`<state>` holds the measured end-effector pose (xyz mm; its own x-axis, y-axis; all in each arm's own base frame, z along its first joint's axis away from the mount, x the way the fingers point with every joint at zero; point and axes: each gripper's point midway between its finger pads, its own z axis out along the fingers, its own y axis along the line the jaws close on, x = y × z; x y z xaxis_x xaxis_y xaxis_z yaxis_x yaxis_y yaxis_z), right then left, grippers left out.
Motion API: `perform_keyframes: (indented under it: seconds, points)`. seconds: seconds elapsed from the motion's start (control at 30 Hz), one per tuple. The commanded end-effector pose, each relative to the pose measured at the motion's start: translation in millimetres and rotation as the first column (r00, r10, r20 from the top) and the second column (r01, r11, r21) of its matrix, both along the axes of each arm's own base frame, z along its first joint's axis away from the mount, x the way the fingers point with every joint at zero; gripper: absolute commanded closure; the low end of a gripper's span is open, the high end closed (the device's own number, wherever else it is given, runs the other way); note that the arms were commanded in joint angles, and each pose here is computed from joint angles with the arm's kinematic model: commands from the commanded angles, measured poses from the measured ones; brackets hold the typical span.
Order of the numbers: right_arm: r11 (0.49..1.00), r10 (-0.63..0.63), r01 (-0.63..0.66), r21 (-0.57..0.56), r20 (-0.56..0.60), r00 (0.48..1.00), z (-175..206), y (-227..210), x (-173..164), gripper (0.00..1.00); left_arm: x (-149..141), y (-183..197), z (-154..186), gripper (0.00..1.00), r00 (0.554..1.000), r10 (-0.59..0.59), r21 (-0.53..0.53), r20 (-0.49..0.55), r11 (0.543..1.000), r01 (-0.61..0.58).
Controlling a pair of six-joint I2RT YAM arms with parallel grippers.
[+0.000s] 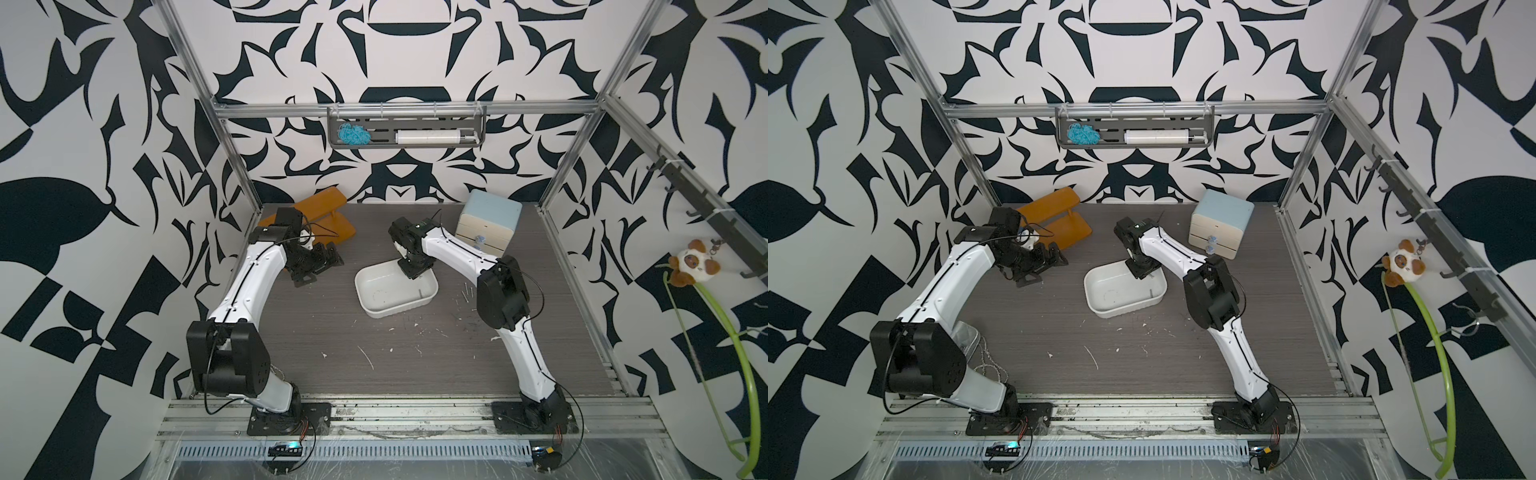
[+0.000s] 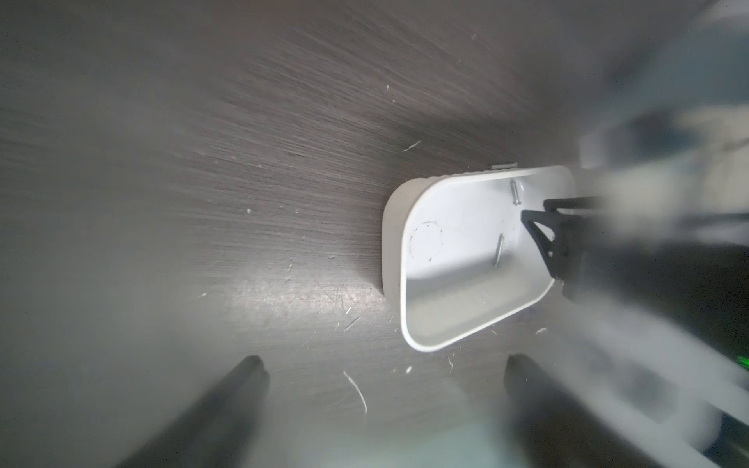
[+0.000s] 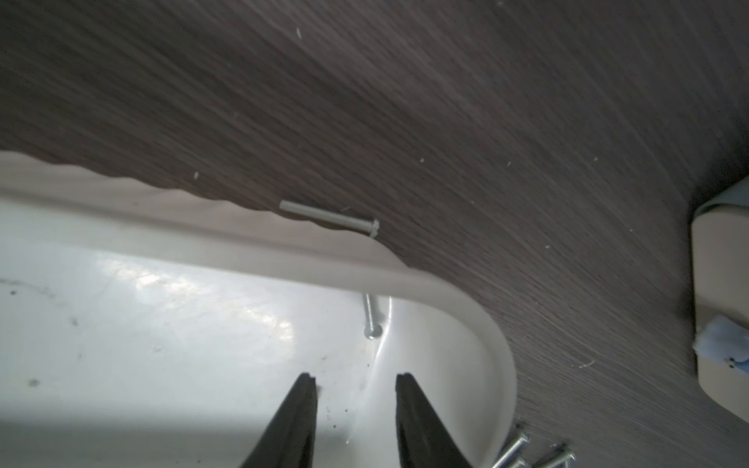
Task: Take out the screws from the storage box
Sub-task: Pick up the screw from the storage box.
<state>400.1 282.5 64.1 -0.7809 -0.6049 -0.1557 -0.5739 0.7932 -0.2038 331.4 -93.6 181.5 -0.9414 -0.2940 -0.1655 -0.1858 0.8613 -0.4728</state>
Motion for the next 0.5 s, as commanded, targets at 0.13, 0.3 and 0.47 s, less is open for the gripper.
perform_keyframes:
  seconds: [0.13, 0.3, 0.47]
  points:
    - [1.0, 0.006, -0.006, -0.003, -0.041, 0.999, -13, -3, -3, 0.63, 2, -1, 7, 0.01, 1.0, -0.012, -0.003, 0.005, 1.0, 0.012]
    - [1.0, -0.007, 0.008, 0.021, -0.082, 0.997, -24, -4, -5, 0.63, 2, -1, 5, 0.01, 1.0, -0.012, -0.005, -0.002, 1.0, 0.012]
    - [0.999, -0.023, 0.027, 0.036, -0.091, 0.996, -32, -4, -3, 0.63, 3, -2, 4, 0.01, 1.0, -0.014, -0.011, -0.007, 1.0, 0.014]
